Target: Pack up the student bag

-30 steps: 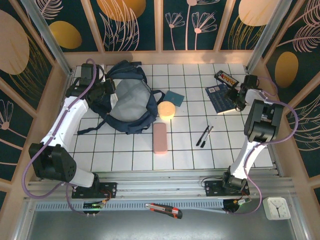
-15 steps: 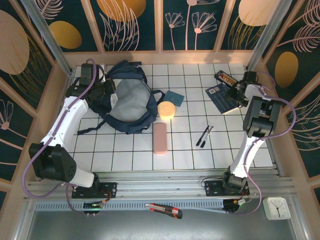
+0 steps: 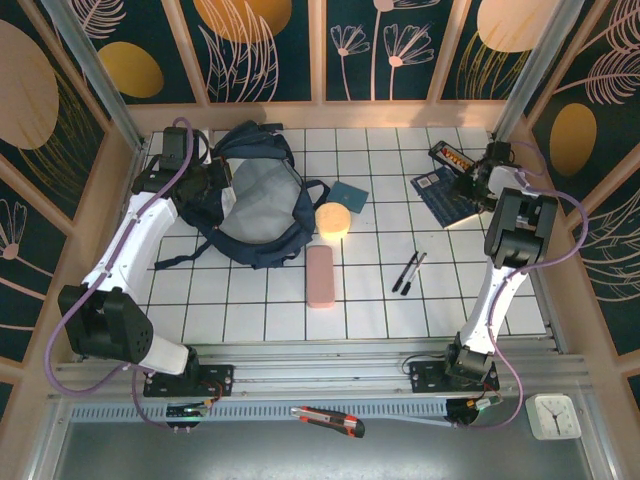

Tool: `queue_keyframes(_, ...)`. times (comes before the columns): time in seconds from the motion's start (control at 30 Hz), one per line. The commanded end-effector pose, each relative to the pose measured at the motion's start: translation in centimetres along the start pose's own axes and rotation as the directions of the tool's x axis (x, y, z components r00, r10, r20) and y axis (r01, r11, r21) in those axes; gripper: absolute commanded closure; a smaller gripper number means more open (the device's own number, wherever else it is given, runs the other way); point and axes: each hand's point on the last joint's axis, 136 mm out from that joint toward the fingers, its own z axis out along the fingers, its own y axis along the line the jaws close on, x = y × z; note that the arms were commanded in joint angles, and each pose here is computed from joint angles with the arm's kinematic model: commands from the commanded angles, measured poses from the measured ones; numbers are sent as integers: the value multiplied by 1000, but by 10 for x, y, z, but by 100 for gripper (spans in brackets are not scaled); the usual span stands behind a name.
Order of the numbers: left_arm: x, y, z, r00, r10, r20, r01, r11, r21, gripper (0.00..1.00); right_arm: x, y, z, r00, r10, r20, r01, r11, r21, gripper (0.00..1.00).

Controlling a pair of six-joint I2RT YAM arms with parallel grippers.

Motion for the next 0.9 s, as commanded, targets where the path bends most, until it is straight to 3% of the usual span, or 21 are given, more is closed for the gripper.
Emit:
queue_keyframes(0.0,-34,-12,-10,994,-3,114,-2,999,47,100,4,13,-2,998,-47,-36,44,996,-83,21)
queue_keyframes(0.27,-33,-14,-12,992,-18,125,10,998,66,100,39,51,-8,990,-82,-114,56,975,-213,25)
queue_keyframes(0.5,-31,-14,-15,991,-22,132,12,997,73,100,86,127,-39,973,-166,-161,102,933,-344,26)
queue_keyframes(0.63,-28,-14,-15,992,-19,129,9,997,73,100,70,114,-42,990,-43,-131,0,950,-311,26)
queue_keyframes(0.87,-26,-15,-13,992,-17,123,7,997,81,100,36,105,-39,993,44,-105,-68,970,-233,29)
